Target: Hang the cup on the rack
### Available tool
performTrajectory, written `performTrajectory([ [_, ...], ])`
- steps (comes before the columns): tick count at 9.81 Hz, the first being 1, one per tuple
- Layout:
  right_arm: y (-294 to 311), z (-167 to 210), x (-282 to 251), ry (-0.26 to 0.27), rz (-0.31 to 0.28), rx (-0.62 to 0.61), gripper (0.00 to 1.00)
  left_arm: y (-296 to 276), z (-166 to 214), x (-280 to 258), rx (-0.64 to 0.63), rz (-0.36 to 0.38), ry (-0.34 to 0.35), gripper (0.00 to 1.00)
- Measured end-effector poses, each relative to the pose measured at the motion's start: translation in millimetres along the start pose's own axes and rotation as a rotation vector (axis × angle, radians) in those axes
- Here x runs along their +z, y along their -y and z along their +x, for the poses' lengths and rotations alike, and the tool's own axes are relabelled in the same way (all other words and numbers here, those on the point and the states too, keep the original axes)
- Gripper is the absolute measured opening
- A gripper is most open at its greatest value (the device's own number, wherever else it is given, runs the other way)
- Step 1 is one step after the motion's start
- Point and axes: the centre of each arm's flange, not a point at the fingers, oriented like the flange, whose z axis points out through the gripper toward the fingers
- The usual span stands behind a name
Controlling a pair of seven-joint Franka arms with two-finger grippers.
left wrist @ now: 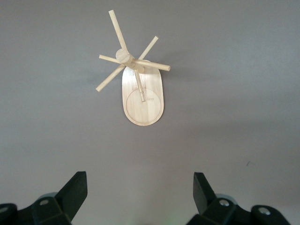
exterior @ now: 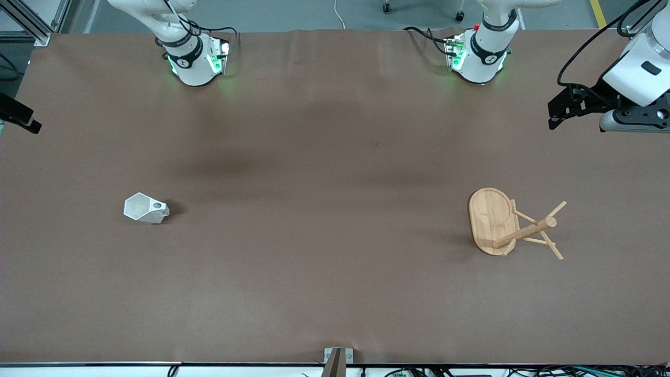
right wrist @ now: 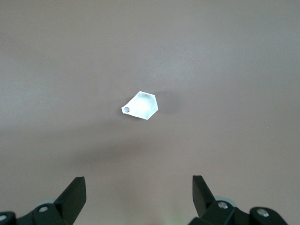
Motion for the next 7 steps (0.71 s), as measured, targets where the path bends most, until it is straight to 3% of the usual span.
performTrajectory([
  [7,-0.1,0.0,0.0,0.000,0.000,0.000,1.00,0.5,2.4,4.1,-0.001,0.000,0.008,1.00],
])
